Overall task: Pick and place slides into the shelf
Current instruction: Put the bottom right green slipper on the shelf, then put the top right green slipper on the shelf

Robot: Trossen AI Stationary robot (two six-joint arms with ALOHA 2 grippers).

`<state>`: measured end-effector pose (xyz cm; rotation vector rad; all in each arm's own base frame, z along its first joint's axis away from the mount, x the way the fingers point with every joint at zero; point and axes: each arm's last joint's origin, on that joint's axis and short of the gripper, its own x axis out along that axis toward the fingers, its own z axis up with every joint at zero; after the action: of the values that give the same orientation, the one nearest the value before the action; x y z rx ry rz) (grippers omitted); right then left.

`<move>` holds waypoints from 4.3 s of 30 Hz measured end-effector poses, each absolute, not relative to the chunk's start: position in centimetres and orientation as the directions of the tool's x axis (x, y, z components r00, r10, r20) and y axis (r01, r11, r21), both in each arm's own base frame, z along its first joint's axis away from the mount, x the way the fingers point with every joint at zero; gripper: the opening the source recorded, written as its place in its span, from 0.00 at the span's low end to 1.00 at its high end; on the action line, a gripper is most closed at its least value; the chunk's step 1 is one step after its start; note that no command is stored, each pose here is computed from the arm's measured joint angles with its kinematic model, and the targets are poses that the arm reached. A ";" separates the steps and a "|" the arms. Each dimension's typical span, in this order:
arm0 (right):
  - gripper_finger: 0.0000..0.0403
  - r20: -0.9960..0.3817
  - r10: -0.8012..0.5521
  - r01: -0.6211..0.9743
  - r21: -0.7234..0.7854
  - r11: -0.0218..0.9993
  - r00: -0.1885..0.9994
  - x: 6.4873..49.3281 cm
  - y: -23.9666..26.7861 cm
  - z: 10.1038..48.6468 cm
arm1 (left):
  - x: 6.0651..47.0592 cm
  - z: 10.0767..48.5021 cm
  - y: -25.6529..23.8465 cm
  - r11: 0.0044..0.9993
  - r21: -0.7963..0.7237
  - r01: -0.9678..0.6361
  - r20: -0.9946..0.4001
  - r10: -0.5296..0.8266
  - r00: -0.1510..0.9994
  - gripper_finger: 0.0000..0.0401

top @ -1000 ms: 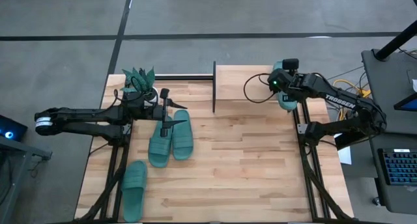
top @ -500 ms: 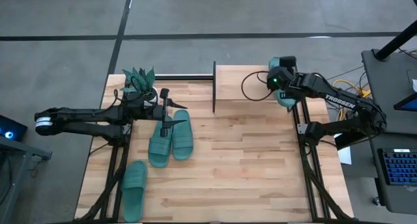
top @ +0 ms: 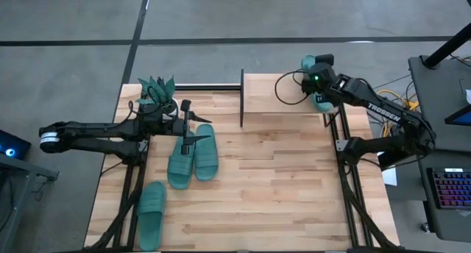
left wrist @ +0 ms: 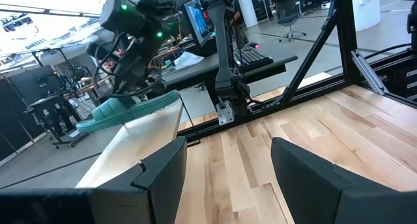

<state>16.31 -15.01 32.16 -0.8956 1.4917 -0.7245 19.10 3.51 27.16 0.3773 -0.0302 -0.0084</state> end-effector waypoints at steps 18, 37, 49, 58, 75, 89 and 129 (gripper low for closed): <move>0.03 -0.561 -0.821 -0.167 -0.804 0.570 -0.102 16.0 -17.6 31.0 | 18.2 28.1 3.3 0.923 0.385 -0.020 0.086 -0.015 0.996 0.52; 0.03 -0.592 -0.795 -0.190 -0.772 0.606 -0.131 15.6 -17.3 30.6 | 18.3 28.1 3.3 0.922 0.386 -0.019 0.084 -0.015 0.996 0.52; 0.03 -0.598 -0.790 -0.154 -0.775 0.613 -0.136 15.6 -17.2 30.5 | 18.3 28.1 3.3 0.922 0.386 -0.019 0.083 -0.015 0.996 0.52; 0.14 -0.633 -0.763 -0.155 -0.747 0.646 -0.129 15.4 -17.0 30.3 | 18.3 28.1 3.3 0.922 0.386 -0.018 0.083 -0.015 0.996 0.52; 0.34 -0.784 -0.618 0.242 -0.611 0.754 -0.056 14.2 -14.9 34.7 | 18.3 28.1 3.3 0.922 0.386 -0.018 0.083 -0.015 0.996 0.52; 0.32 -0.334 -0.051 0.029 -0.070 0.997 0.941 17.1 -8.4 39.1 | 18.3 27.5 3.3 0.929 0.370 0.004 0.025 -0.014 1.000 0.52; 0.32 -0.039 0.006 -0.019 -0.358 0.934 0.999 21.5 -0.3 23.9 | 19.6 31.2 3.8 0.998 -0.032 -0.052 -0.498 0.029 0.867 0.52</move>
<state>21.48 -0.31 23.90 -0.3660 0.0376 0.0128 19.63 3.85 31.22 -0.0447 0.5202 0.0422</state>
